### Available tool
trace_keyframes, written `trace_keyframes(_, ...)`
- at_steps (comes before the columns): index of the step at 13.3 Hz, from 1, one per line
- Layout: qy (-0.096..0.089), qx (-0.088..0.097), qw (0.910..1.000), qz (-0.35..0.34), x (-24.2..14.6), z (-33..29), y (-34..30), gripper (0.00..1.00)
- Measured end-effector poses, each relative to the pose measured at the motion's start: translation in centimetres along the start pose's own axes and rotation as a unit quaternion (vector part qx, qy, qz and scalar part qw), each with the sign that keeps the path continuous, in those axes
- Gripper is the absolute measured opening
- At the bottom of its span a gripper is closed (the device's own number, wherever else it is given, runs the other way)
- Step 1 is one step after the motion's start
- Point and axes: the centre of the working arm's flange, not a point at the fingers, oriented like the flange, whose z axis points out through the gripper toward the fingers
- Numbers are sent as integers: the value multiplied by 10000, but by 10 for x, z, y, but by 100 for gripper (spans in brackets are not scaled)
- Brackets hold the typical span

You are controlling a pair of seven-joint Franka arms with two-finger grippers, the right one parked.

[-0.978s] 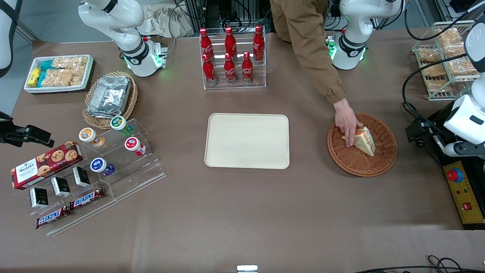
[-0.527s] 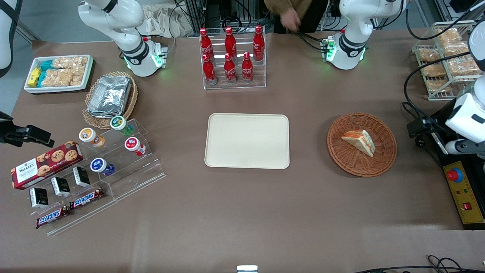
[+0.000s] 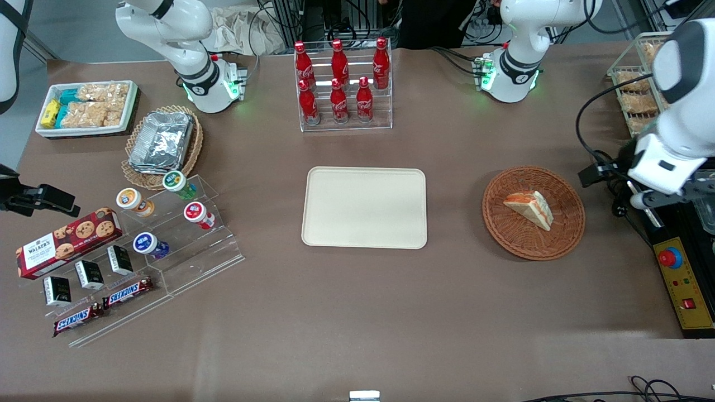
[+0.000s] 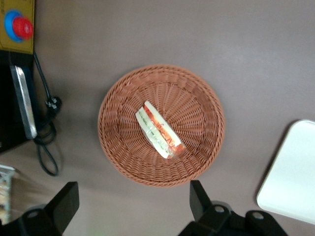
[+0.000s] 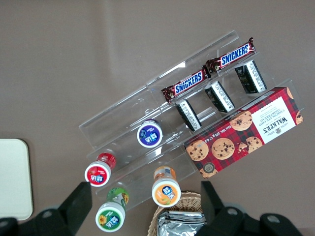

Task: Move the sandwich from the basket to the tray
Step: 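Move the left gripper down over the wrapped sandwich in the wicker basket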

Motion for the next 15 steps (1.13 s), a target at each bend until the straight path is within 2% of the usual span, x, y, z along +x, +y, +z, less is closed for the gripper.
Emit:
trace_keyframes(2,-32,-15,9959,-905,-13,33,-1,100)
trace_keyframes(3,-31,-41,9903,-1387,-14,44,1,100)
trace_keyframes(5,-48,-159,9748,-2223,-14,69,5,100)
trace_keyframes(7,-114,-177,9590,-2826,-12,100,8,100)
trace_keyframes(9,-177,-146,9494,-3133,-8,130,13,100)
trace_keyframes(12,-268,-78,9450,-3259,-12,164,16,100)
trace_keyframes(15,-167,-157,9404,-3393,-16,185,15,100)
